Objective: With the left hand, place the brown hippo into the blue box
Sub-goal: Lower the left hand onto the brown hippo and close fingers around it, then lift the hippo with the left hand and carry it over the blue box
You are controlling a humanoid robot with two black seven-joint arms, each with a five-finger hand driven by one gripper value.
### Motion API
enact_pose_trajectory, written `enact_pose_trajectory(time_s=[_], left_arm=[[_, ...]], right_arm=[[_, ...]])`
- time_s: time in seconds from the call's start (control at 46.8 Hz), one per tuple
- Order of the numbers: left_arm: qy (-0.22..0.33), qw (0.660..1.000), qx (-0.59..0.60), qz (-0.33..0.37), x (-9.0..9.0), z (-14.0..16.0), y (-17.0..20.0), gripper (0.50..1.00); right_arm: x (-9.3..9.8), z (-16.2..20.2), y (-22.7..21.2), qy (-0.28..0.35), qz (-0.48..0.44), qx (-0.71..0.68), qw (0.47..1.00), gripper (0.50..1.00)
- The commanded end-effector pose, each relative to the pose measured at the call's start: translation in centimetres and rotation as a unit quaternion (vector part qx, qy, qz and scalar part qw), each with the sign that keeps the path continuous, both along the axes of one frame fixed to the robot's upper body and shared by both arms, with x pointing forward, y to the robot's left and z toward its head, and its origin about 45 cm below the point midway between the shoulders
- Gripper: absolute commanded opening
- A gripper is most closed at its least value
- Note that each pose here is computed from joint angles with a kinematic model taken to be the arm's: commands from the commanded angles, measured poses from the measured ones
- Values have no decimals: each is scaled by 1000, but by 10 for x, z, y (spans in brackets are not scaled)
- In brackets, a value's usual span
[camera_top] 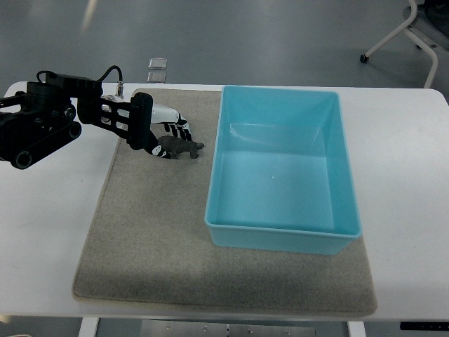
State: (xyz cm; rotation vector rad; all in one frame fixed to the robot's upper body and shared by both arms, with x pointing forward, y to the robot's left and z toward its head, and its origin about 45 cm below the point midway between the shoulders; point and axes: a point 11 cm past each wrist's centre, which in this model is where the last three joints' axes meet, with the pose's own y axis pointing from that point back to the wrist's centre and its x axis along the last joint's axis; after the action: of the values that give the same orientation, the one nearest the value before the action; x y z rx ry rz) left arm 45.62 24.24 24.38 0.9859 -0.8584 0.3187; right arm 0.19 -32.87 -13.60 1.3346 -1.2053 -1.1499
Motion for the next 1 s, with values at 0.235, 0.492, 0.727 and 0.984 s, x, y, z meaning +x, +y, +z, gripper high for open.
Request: enact_pose_trajectory(time_s=[0.235,0.492,0.727,0.984], left_arm=[[-3,1000,-3,-1,1,3,-1,593],[-5,1000,-3,-1,2,4,-2,521],[-15,1000,-9,0,5,13,-4,521],[-62,998,-28,0,19,47,-9,521]], right_arm=[[0,0,0,0,0,0,1000,936],[0,0,0,0,0,0,1000,936],[0,0,0,0,0,0,1000,936],[0,0,0,0,0,0,1000,936]])
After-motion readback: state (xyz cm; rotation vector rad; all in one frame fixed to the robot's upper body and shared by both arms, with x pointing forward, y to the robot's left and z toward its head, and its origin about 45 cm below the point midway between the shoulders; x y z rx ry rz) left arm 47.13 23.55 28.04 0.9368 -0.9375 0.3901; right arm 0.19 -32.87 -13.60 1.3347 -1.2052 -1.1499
